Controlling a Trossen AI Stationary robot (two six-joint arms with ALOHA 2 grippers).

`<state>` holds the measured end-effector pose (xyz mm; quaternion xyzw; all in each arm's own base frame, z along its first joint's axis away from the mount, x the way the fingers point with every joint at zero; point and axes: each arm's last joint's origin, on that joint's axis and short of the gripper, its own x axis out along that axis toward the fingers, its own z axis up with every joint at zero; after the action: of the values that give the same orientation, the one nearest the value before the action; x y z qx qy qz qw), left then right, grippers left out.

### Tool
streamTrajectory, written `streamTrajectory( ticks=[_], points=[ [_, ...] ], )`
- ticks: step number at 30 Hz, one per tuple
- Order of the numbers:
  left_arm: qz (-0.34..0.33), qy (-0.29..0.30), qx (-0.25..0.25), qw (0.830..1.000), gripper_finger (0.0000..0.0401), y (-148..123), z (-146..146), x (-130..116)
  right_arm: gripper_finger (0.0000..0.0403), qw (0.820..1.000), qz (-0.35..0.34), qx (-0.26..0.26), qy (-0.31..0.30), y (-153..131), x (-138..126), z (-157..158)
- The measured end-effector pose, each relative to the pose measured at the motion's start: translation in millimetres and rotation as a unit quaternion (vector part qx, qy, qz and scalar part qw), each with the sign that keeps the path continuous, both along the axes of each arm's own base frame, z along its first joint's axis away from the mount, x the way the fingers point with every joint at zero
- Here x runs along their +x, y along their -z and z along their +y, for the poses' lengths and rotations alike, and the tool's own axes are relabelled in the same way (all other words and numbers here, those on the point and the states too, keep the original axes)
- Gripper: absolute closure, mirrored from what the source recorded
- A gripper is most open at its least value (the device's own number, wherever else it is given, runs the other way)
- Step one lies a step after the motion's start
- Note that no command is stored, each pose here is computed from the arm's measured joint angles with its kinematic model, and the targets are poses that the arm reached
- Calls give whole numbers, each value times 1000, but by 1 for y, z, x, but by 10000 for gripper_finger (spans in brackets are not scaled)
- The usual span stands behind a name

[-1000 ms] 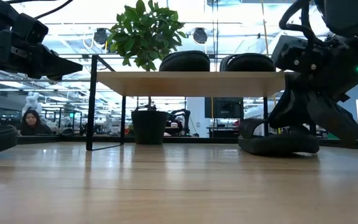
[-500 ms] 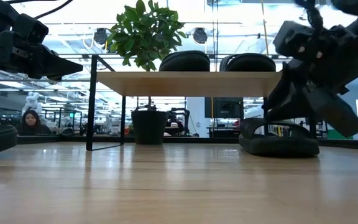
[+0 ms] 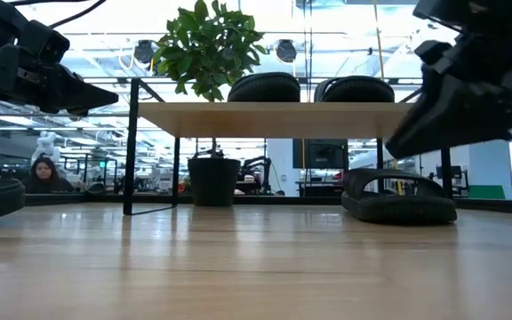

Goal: Pick and place slides into the shelf
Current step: Put the right black slide under the shelf

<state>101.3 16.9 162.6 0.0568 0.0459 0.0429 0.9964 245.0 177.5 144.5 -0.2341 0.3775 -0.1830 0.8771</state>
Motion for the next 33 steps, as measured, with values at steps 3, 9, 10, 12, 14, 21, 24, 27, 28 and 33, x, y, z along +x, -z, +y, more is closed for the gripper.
streamTrajectory(
  ticks=[3,9,10,12,14,21,24,27,28,33],
  points=[
    [0,0,2,1000,377,0,0,0,394,999,16,29,-14,1,-1,4],
    [0,0,3,1000,377,0,0,0,401,997,35,64,-26,3,-5,9],
    [0,0,3,1000,377,0,0,0,401,996,42,73,-29,4,-5,10],
    [0,0,3,1000,377,0,0,0,402,994,50,91,-27,7,-6,9],
    [0,0,3,1000,377,0,0,0,402,993,54,98,-28,10,-8,8],
    [0,0,5,1000,377,0,0,0,403,993,52,103,-13,18,-9,-1],
    [0,0,5,1000,377,0,0,0,403,993,54,106,10,24,-11,-9],
    [0,0,4,1000,377,0,0,0,403,992,51,113,37,30,-13,-17],
    [0,0,4,1000,377,0,0,0,403,991,51,115,45,32,-14,-20],
    [0,0,4,1000,377,0,0,0,403,987,46,125,86,39,-18,-32]
  ],
)
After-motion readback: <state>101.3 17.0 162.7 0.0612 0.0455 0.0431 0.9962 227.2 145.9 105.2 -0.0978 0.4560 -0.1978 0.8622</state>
